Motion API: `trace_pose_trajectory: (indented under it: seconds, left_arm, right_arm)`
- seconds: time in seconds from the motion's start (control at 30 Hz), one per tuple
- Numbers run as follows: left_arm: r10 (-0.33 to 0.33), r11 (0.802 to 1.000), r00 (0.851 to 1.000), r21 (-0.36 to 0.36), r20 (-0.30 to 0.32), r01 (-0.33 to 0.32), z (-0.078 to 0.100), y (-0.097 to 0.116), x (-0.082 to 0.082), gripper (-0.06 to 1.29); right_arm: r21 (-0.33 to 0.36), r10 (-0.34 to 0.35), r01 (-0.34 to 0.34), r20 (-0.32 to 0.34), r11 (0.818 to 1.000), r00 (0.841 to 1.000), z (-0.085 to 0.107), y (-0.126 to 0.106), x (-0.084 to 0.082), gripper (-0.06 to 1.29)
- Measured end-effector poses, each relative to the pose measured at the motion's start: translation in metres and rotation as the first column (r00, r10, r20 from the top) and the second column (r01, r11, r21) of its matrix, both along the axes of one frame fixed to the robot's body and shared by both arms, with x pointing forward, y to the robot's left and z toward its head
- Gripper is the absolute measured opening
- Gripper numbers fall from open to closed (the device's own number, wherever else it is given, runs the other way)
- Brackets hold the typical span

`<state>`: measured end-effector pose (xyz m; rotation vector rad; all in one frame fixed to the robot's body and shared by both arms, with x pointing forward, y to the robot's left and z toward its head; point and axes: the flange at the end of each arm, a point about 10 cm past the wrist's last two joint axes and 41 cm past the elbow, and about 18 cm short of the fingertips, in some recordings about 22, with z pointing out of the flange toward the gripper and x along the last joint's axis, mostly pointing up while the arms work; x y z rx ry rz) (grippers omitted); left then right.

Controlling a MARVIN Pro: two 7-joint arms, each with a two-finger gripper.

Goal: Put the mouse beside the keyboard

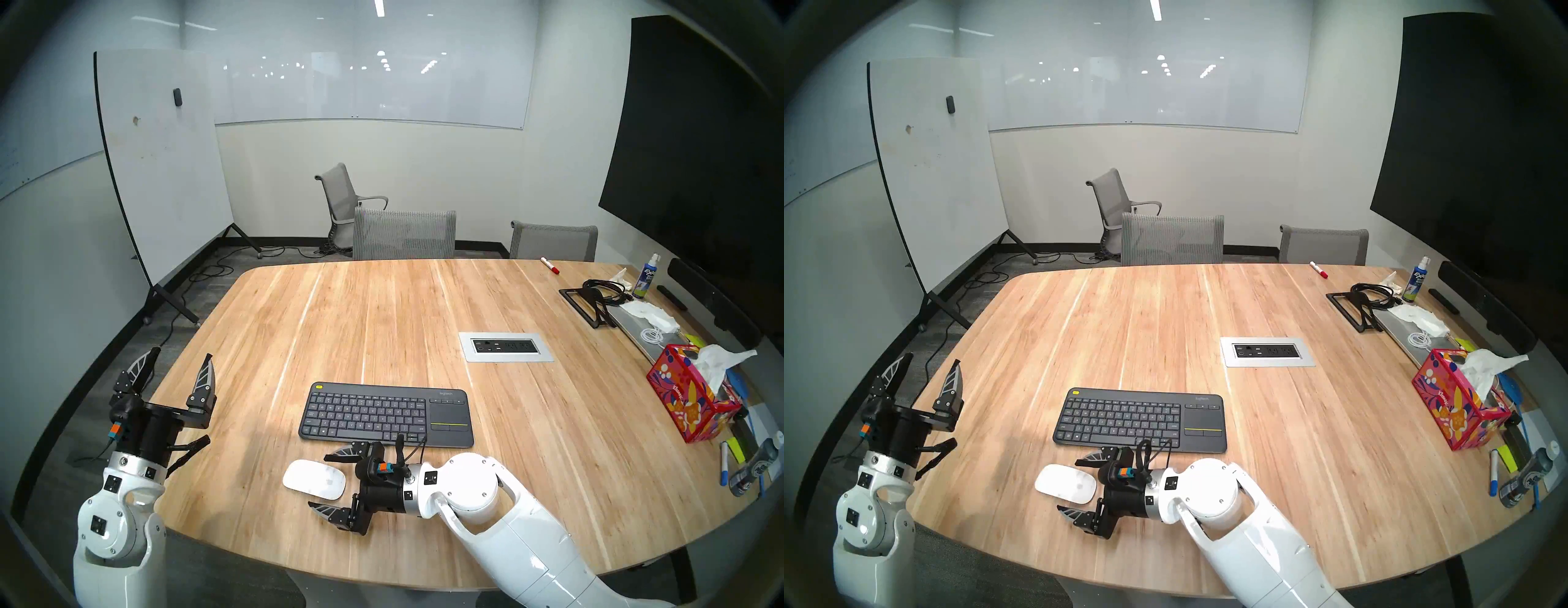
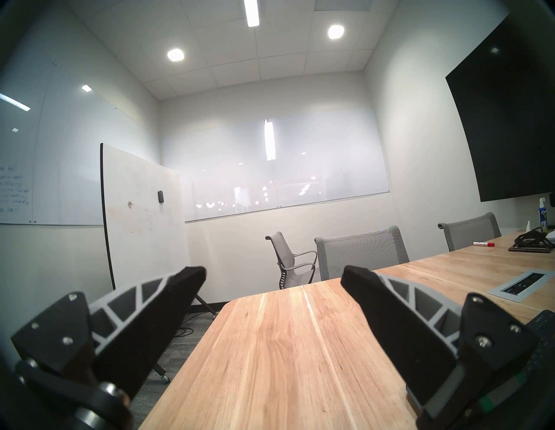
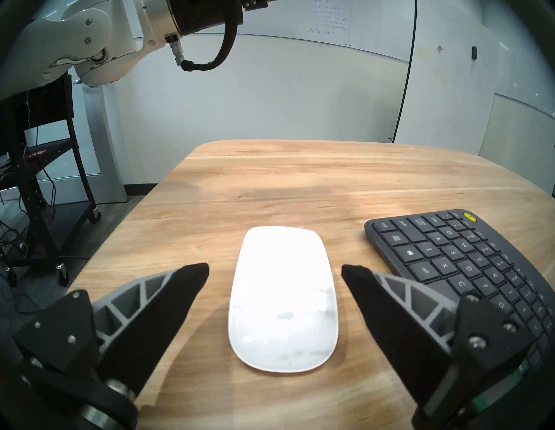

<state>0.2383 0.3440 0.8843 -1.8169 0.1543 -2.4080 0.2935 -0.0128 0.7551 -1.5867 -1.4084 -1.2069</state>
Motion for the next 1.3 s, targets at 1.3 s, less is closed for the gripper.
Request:
trace_pose_trajectory:
  seconds: [1.3]
  left_arm:
    - [0.0,1.0,1.0,0.0,0.0,0.0,0.0,0.0,0.0,1.25]
  right_arm:
    - [-0.031,-0.01,0.009,-0.021,0.999,1.0,0.001,0.012,0.002,1.21]
